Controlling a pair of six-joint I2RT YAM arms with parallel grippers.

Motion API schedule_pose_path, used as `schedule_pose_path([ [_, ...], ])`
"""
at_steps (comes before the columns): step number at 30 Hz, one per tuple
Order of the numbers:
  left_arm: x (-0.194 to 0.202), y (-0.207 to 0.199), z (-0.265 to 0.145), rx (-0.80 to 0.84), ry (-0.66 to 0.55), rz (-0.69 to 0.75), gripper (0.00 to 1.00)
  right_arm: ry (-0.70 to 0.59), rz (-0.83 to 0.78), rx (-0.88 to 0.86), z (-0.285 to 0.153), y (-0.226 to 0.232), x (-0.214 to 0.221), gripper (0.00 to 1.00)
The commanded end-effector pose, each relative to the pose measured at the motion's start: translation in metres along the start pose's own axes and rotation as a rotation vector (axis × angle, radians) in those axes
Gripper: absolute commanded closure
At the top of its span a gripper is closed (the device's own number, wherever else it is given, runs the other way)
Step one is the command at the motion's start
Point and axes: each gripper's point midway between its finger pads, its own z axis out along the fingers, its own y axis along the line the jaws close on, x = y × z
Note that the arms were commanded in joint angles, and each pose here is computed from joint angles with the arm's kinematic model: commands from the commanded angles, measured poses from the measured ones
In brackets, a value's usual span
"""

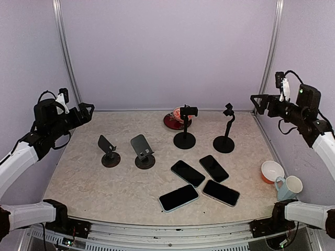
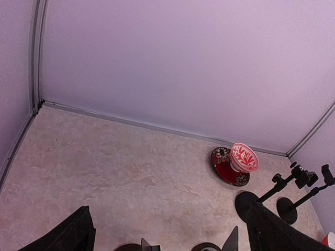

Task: Place the phone on the phone stand
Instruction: Adjust the phone stand at the corner of the board.

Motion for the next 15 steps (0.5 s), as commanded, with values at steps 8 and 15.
schedule_pose_path([
  [8, 0.011, 0.009, 0.004, -0.02, 0.023, -0.007, 0.01, 0.137, 0.006, 0.023, 0.017, -0.009, 0.037, 0.0],
  [15, 0.015, 0.013, 0.008, -0.033, 0.038, -0.01, 0.01, 0.208, 0.005, 0.093, 0.027, -0.021, 0.054, 0.0],
])
